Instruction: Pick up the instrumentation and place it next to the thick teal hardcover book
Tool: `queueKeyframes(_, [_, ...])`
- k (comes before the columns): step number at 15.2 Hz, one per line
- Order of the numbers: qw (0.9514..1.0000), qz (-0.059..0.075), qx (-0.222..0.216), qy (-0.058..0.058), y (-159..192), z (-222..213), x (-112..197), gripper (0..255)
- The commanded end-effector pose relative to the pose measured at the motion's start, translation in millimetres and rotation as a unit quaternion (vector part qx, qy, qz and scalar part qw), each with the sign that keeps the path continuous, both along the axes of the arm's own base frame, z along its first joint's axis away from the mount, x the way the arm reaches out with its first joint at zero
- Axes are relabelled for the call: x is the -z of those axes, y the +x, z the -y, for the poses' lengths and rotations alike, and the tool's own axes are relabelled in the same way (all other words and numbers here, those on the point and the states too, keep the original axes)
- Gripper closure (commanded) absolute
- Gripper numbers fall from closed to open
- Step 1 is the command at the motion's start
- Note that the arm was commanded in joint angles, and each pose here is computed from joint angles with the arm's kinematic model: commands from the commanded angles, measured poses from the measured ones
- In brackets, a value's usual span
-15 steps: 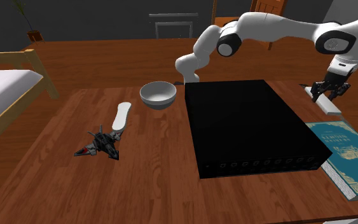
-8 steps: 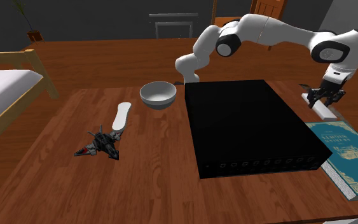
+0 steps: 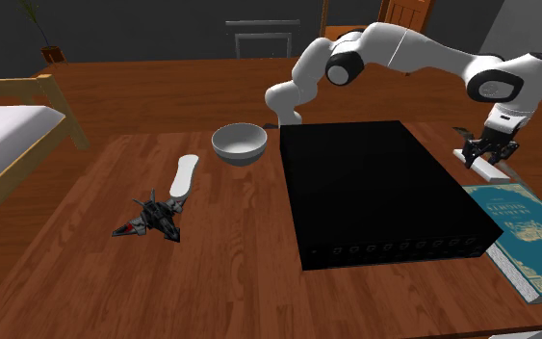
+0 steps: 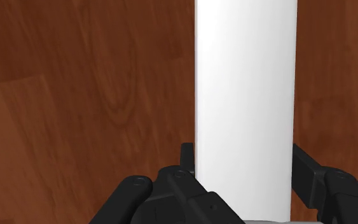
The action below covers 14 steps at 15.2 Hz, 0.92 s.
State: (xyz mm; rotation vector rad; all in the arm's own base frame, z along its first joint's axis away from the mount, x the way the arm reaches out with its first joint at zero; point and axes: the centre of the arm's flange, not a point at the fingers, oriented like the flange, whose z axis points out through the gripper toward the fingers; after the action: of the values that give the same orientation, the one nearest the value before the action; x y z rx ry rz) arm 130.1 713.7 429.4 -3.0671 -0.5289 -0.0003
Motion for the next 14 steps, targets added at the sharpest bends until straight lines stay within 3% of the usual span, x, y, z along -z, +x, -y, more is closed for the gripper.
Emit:
queueKeyframes(1, [1.0000,-0.002,0.000,-0.005,0.1,-0.4,6.2,255])
queueKeyframes(4, [1.0000,-0.002,0.000,-0.005,0.1,-0.3,6.2,255])
queueKeyframes(5, [1.0000,-0.002,0.000,-0.005,-0.5,-0.5,6.9,0])
queueKeyframes(10, [1.0000,-0.002,0.000,-0.005,0.1,-0.3,6.2,0])
queueKeyframes(14, [1.0000,-0.002,0.000,-0.005,0.5,0.6,-43.8,0])
